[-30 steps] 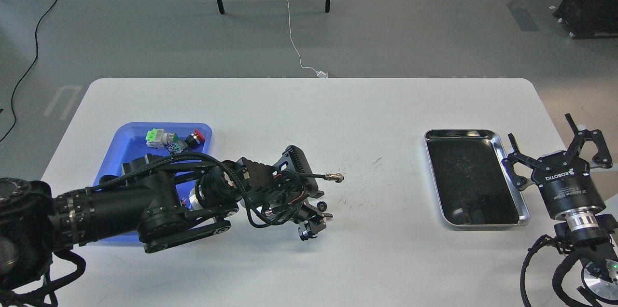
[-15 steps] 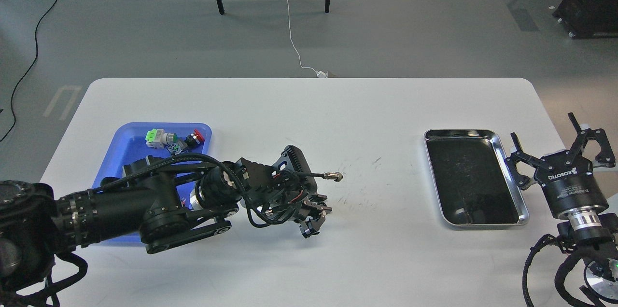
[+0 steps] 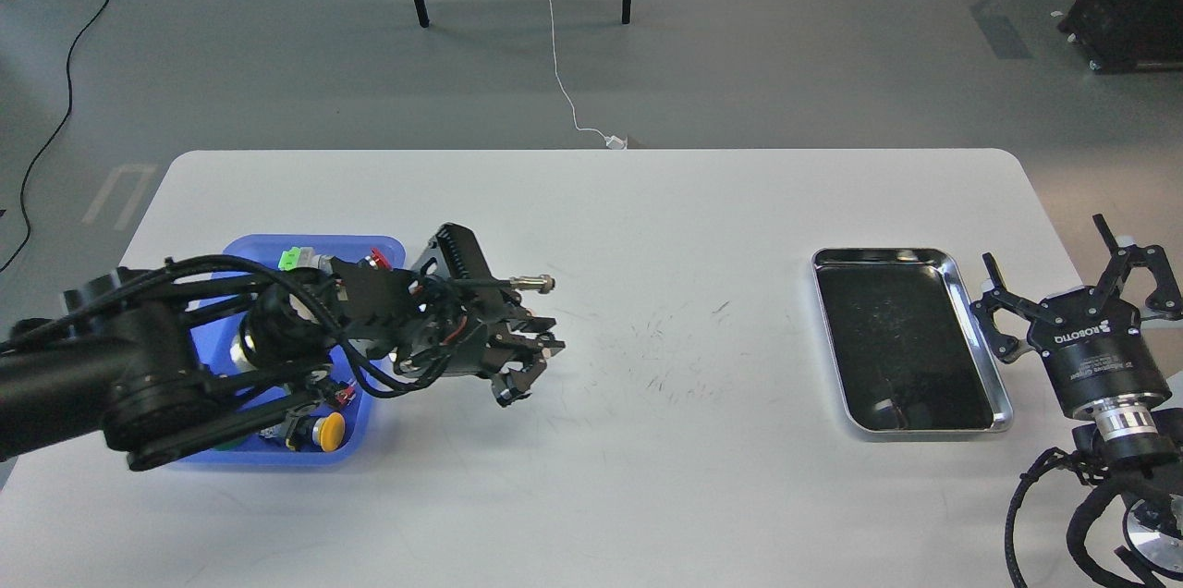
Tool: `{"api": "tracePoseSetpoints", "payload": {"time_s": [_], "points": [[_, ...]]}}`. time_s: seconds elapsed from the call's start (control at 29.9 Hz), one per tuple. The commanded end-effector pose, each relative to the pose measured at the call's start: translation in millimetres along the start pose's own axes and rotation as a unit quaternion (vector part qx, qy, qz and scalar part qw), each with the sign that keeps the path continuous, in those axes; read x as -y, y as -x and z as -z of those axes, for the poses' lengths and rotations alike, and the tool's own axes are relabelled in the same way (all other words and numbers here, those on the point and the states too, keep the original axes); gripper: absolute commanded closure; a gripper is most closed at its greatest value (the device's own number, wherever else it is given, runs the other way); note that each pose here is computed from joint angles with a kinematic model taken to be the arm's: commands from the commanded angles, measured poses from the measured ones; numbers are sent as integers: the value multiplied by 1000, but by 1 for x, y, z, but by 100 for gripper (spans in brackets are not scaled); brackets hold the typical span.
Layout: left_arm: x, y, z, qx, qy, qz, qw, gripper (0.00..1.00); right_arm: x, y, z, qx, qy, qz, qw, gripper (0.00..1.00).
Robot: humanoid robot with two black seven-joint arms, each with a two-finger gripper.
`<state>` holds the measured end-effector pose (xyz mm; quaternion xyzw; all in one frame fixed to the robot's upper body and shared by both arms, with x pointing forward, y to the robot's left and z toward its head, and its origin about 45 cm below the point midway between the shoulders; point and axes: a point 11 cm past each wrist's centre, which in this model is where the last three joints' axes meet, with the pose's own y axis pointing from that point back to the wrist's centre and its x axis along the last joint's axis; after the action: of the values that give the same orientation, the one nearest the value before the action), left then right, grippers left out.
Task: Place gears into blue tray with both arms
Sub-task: 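Move the black part into the blue bin and open the left gripper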
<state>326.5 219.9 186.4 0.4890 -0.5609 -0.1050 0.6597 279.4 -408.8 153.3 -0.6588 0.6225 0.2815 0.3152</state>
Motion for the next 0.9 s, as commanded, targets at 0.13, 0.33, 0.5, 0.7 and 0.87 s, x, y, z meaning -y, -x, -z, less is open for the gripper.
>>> {"api": "tracePoseSetpoints", "payload": {"time_s": [0.13,0.33,0.5,0.7,0.87], "points": [[-42,73,53,-146,-48,44,987,89,3,3,-2,6,-2,4,1000,1],[-44,102,76,-177,-88,70,978,88,5,9,4,5,-8,13,1000,1],[-40,112,86,-188,-104,81,973,88,7,12,10,7,-17,18,1000,1],[-33,110,82,-186,-101,80,974,82,6,12,8,6,-13,17,1000,1],[-34,124,85,-193,-111,94,970,70,6,12,8,7,-14,18,1000,1]]}}
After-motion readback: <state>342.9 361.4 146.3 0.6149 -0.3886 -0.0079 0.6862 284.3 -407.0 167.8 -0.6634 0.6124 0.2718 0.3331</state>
